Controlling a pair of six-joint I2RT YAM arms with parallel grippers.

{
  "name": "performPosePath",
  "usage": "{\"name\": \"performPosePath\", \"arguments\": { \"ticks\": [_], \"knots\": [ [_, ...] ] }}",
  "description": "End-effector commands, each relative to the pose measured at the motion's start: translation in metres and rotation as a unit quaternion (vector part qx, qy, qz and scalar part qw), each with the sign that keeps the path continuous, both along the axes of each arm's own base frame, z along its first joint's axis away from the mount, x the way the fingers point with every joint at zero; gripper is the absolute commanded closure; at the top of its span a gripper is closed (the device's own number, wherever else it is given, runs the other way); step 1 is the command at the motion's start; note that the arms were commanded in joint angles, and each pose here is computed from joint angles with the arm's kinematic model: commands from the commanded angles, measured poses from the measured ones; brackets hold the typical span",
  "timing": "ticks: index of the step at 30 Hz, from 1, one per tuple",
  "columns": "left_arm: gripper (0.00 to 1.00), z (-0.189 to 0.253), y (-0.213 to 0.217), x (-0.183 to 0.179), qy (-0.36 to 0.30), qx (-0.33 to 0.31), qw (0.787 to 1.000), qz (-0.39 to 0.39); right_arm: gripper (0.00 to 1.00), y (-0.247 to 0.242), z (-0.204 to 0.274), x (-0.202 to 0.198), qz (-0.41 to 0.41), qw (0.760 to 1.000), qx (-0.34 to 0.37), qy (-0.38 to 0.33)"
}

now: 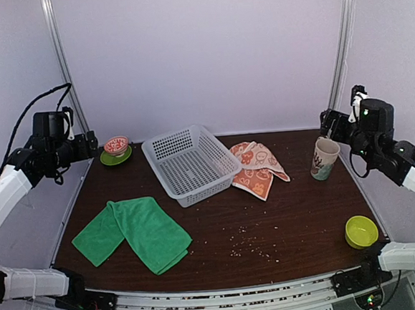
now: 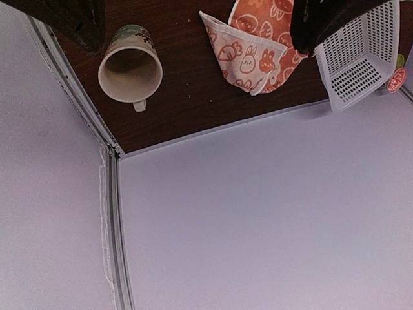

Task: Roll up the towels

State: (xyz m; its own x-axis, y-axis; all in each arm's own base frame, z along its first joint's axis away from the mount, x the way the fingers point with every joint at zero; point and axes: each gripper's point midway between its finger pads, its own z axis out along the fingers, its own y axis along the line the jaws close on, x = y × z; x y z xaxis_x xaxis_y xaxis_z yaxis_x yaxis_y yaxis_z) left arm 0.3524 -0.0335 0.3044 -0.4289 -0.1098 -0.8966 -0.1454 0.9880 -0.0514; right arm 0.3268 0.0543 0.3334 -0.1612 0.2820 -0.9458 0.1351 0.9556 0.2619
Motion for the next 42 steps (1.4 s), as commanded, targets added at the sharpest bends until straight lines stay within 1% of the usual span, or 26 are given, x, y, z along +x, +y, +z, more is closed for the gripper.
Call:
{"name": "performPosePath", "arguments": {
  "ticks": [1, 4, 6, 7, 10, 11, 13, 14, 16, 18, 23, 30, 33, 38, 39, 42],
  "knots": [
    [0.02, 0.001, 0.0, -0.003, -0.006, -0.018, 1.0, -0.004, 0.0, 0.029, -0.016, 0.002, 0.052, 0.998, -0.016, 0.037],
    [0.02, 0.003, -0.011, -0.005, -0.02, -0.032, 0.999, -0.036, 0.03, 0.053, -0.025, 0.009, 0.079, 0.994, -0.031, 0.069],
    [0.02, 0.007, -0.017, -0.008, -0.031, -0.043, 0.997, -0.055, 0.08, 0.074, -0.044, 0.017, 0.104, 0.989, -0.029, 0.101],
    [0.02, 0.009, -0.019, -0.01, -0.036, -0.047, 0.996, -0.06, 0.13, 0.086, -0.055, 0.021, 0.12, 0.986, -0.024, 0.117],
    [0.02, 0.012, -0.02, -0.013, -0.043, -0.054, 0.995, -0.065, 0.29, 0.125, -0.099, 0.035, 0.163, 0.972, 0.0, 0.17],
    [0.02, 0.013, -0.02, -0.013, -0.045, -0.056, 0.995, -0.066, 0.36, 0.136, -0.116, 0.039, 0.174, 0.966, 0.006, 0.191],
    [0.02, 0.012, -0.023, -0.013, -0.045, -0.06, 0.995, -0.072, 0.46, 0.152, -0.15, 0.045, 0.185, 0.955, 0.015, 0.233],
    [0.02, 0.011, -0.024, -0.013, -0.043, -0.062, 0.994, -0.076, 0.5, 0.159, -0.167, 0.047, 0.189, 0.948, 0.018, 0.256],
    [0.02, 0.01, -0.027, -0.011, -0.038, -0.066, 0.994, -0.081, 0.54, 0.176, -0.191, 0.05, 0.204, 0.935, 0.022, 0.288],
    [0.03, 0.005, -0.031, -0.007, -0.025, -0.069, 0.993, -0.087, 0.54, 0.193, -0.207, 0.051, 0.218, 0.926, 0.005, 0.309],
    [0.04, -0.001, -0.038, -0.003, -0.002, -0.074, 0.992, -0.1, 0.49, 0.22, -0.243, 0.045, 0.25, 0.899, -0.064, 0.355],
    [0.04, -0.002, -0.039, -0.002, 0.003, -0.073, 0.992, -0.103, 0.46, 0.233, -0.272, 0.038, 0.275, 0.868, -0.124, 0.395],
    [0.04, -0.003, -0.038, -0.002, 0.005, -0.072, 0.992, -0.101, 0.46, 0.23, -0.279, 0.04, 0.265, 0.864, -0.136, 0.405],
    [0.04, -0.007, -0.039, -0.001, 0.01, -0.072, 0.992, -0.101, 0.51, 0.227, -0.291, 0.045, 0.251, 0.859, -0.149, 0.42],
    [0.04, -0.008, -0.039, 0.0, 0.012, -0.072, 0.992, -0.1, 0.54, 0.227, -0.293, 0.046, 0.248, 0.859, -0.15, 0.422],
    [0.05, -0.01, -0.039, 0.001, 0.018, -0.072, 0.992, -0.1, 0.66, 0.223, -0.297, 0.051, 0.237, 0.861, -0.148, 0.426]
  ]
}}
